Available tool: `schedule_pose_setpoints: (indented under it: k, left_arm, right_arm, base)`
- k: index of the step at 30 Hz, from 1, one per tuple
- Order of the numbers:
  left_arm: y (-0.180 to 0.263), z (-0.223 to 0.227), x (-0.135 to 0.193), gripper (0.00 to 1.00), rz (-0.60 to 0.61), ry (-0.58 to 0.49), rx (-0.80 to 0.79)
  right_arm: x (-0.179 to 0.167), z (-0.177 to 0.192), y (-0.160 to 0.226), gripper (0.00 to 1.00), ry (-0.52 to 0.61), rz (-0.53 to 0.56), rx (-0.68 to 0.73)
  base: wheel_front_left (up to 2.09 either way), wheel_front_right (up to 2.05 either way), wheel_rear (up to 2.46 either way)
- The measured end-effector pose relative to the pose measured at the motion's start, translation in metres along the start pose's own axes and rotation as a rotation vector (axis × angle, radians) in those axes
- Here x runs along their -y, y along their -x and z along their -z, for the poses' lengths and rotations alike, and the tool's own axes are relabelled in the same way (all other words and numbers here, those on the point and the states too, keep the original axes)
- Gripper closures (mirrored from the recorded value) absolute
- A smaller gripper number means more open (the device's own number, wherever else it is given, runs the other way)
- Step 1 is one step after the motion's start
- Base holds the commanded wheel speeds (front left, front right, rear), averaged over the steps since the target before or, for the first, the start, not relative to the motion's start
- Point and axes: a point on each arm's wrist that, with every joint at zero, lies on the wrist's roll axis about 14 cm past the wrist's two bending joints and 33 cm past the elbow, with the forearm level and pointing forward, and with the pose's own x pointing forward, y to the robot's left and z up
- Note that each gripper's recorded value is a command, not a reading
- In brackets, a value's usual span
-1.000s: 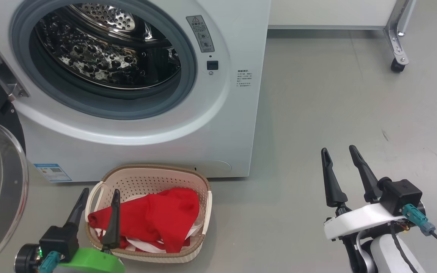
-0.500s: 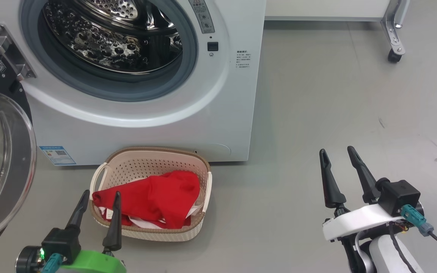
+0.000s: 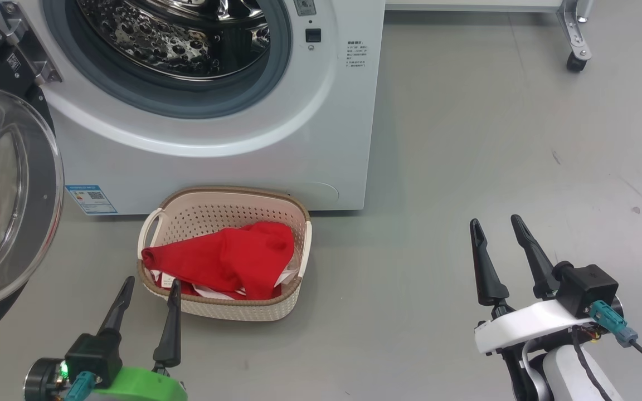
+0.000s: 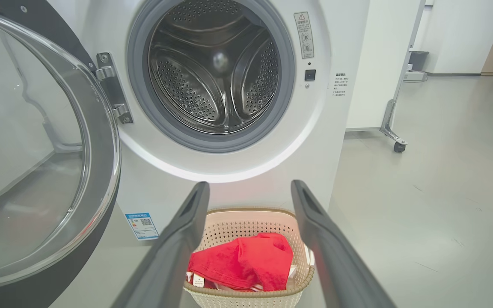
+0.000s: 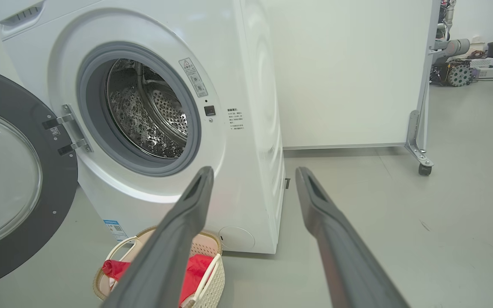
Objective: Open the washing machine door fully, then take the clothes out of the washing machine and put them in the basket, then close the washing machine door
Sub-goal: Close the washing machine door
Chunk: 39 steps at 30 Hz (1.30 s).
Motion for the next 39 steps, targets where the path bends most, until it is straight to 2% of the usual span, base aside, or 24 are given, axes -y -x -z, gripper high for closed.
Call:
schedule_pose_setpoints:
  k: [13,39]
  left_arm:
    - [-0.001,-0.0008,-0.0001,0.0,-0.004,-0.01,0.002]
    - [0.0002,-0.0039,-0.0013,0.0,-0.01,-0.012,0.012]
  right_arm:
    - [0.0004,0.0026,-0.001,0.0,-0.004,0.001,-0.006]
    - [-0.0011,0.0025,-0.0003,0.0,-0.004,-0.003,-0.007]
  base:
    - [-0.46,0.46,0.0]
    - [-0.01,0.01,0.0]
